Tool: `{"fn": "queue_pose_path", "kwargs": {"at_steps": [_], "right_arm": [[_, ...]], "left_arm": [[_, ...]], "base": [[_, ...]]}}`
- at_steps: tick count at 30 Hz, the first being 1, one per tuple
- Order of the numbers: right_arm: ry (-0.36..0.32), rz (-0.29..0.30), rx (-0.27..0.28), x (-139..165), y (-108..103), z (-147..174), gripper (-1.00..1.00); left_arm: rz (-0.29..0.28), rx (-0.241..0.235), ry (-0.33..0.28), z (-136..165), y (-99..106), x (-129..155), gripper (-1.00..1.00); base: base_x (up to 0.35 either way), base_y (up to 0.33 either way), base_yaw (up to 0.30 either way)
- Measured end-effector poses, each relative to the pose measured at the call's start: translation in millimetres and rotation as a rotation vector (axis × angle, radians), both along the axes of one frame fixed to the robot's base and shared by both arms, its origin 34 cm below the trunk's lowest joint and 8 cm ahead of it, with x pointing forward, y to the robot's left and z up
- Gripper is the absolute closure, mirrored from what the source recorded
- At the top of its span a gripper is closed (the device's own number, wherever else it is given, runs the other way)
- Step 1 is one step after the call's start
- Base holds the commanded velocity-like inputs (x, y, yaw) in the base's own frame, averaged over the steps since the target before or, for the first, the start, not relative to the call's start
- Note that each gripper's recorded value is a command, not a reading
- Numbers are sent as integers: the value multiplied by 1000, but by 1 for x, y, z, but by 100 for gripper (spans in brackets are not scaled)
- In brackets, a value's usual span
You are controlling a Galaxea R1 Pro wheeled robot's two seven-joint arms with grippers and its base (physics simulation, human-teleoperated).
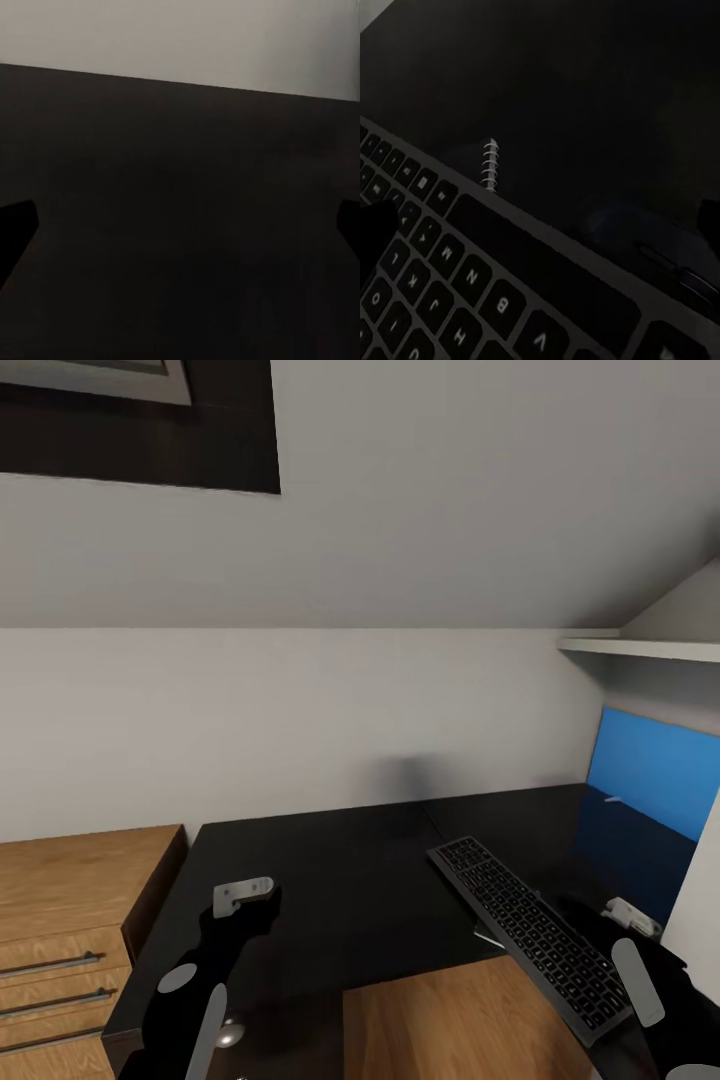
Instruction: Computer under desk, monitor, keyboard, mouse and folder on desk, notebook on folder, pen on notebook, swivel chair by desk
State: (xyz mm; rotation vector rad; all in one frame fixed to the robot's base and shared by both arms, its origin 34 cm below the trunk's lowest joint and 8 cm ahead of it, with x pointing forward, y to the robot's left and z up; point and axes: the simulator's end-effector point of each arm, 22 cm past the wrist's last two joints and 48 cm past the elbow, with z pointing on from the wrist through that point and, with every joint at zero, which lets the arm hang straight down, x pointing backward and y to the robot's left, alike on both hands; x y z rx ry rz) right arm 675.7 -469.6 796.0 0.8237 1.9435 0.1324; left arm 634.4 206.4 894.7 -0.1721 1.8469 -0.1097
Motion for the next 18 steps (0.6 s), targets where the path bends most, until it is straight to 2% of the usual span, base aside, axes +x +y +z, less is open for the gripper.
{"fn": "queue_pose_path", "kwargs": {"at_steps": [18], "right_arm": [[0, 0, 3, -1, 0, -9, -100]], "left_arm": [[0, 0, 1, -9, 0, -1, -100]], "base": [[0, 0, 0]]}}
